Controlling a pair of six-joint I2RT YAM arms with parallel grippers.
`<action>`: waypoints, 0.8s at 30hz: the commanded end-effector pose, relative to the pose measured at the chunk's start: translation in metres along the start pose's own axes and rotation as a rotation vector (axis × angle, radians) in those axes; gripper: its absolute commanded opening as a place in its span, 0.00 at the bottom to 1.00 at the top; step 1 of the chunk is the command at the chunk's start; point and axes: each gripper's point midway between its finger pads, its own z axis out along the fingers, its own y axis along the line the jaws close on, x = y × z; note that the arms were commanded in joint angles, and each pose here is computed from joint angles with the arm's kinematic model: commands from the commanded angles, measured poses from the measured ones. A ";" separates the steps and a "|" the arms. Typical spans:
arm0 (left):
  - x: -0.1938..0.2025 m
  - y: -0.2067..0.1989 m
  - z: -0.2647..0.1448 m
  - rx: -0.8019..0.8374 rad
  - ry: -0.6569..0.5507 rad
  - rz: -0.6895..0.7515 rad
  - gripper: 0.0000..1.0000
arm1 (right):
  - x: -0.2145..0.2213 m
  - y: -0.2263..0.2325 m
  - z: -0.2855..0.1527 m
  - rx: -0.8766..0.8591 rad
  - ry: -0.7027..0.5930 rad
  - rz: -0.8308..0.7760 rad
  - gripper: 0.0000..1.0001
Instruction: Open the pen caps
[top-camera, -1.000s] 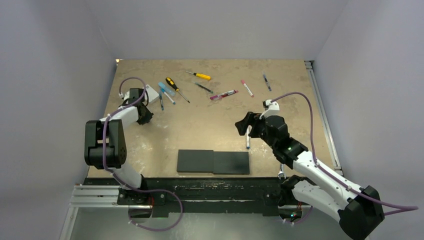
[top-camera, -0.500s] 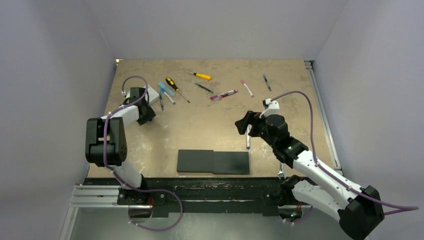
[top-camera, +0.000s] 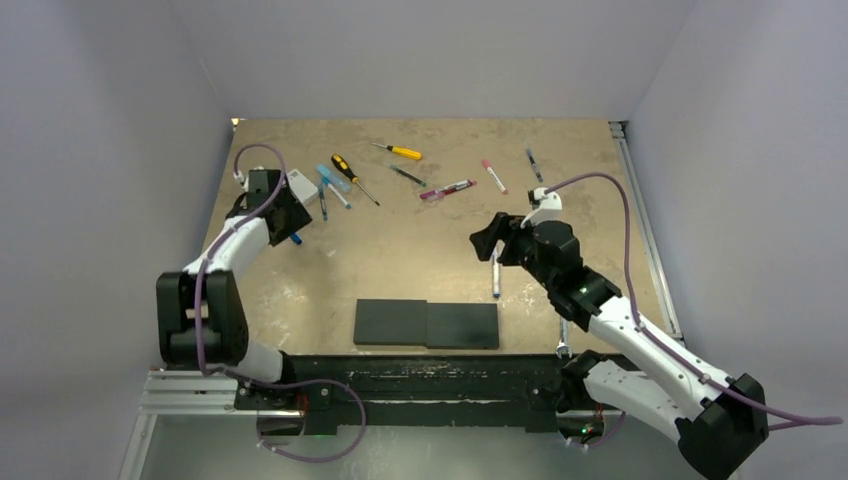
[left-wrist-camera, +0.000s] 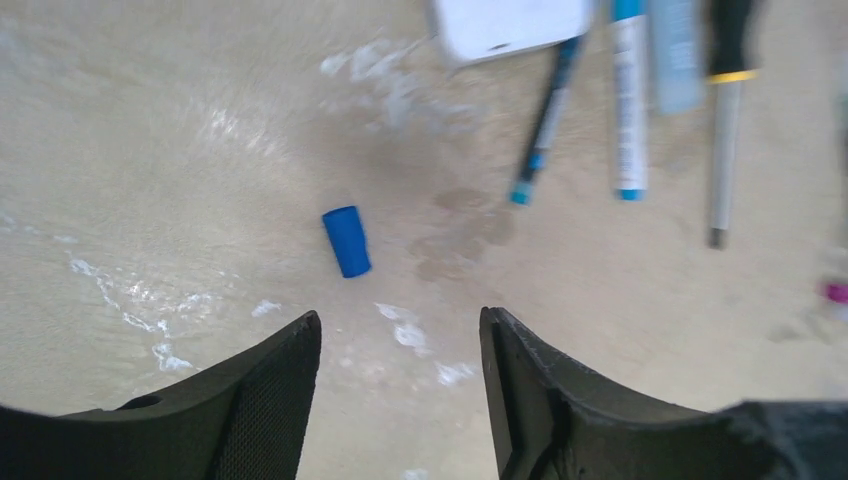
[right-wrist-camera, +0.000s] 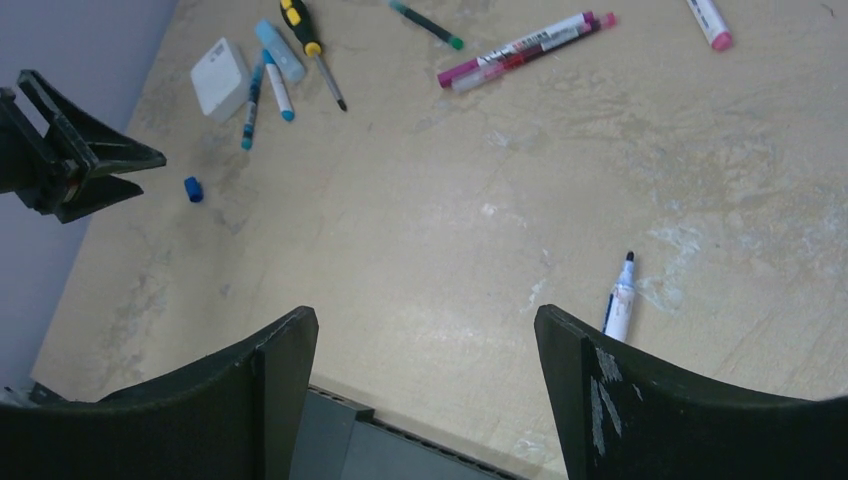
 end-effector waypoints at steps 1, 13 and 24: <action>-0.031 -0.046 -0.068 0.198 -0.162 0.011 0.60 | -0.044 0.021 0.004 -0.020 -0.085 -0.016 0.82; 0.038 -0.114 -0.163 0.619 -0.253 0.085 0.63 | -0.122 -0.046 0.097 0.313 -0.195 0.117 0.79; 0.048 -0.102 -0.180 0.663 -0.262 0.125 0.62 | -0.141 -0.204 0.195 0.602 -0.093 0.041 0.68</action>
